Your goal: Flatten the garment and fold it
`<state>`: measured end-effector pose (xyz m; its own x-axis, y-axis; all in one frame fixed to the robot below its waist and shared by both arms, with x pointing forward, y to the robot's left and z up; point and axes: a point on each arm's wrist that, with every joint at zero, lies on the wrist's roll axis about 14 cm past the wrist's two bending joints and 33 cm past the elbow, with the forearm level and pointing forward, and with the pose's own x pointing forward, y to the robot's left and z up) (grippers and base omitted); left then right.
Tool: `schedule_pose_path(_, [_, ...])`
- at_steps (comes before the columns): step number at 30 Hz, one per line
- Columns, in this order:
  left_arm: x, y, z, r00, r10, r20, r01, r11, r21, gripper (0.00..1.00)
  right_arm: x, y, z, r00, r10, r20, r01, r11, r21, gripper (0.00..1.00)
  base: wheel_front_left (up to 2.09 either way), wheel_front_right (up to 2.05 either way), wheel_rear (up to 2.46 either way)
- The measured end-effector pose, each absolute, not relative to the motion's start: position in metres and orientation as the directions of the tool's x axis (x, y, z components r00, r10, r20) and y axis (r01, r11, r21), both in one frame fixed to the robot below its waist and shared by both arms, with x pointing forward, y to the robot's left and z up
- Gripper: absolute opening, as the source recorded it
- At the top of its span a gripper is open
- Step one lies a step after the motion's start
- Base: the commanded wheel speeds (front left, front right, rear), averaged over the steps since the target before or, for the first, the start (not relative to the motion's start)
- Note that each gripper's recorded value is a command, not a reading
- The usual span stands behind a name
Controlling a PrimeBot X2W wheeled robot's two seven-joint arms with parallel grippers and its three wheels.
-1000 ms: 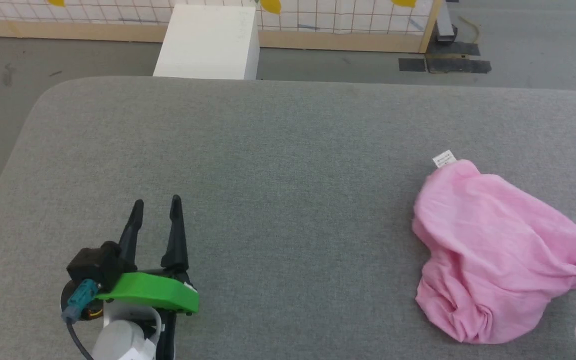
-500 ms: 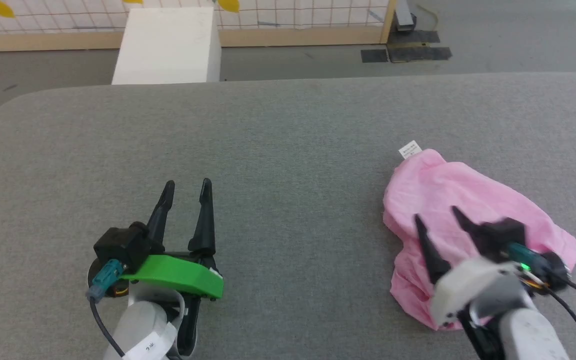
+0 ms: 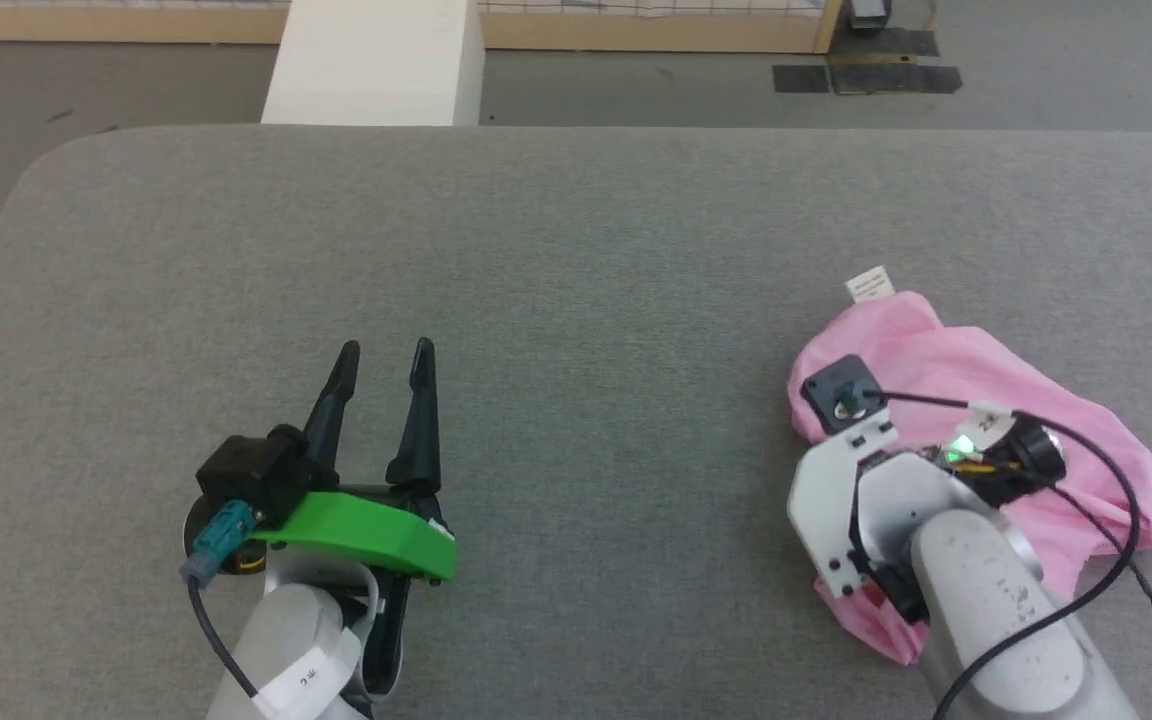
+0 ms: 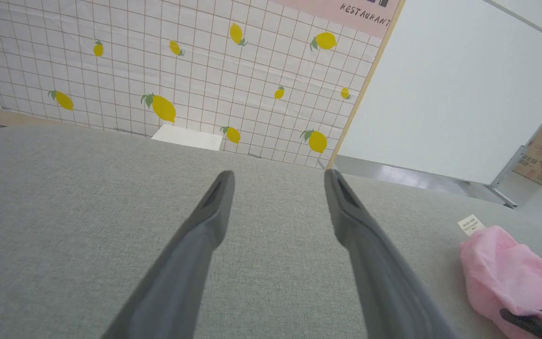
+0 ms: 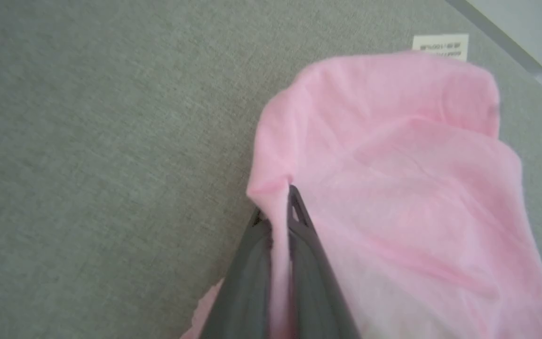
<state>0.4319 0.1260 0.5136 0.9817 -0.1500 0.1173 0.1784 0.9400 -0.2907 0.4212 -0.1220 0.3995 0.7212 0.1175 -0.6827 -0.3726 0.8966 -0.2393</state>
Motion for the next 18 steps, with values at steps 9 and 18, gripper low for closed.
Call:
schedule_pose_path(9, [0.427,0.147,0.519,0.988,-0.088,0.128,0.122,0.950,-0.286,1.00,0.447,-0.023,0.484,0.812,0.456,-0.364,-0.544,0.817,-0.191,0.00,0.00,0.00,0.00])
schedule_pose_path(18, [0.421,0.158,0.521,0.990,-0.057,0.131,0.093,0.953,-0.289,1.00,0.323,0.068,0.428,0.445,0.692,-0.568,-0.812,0.580,0.070,1.00,0.00,0.00,0.00])
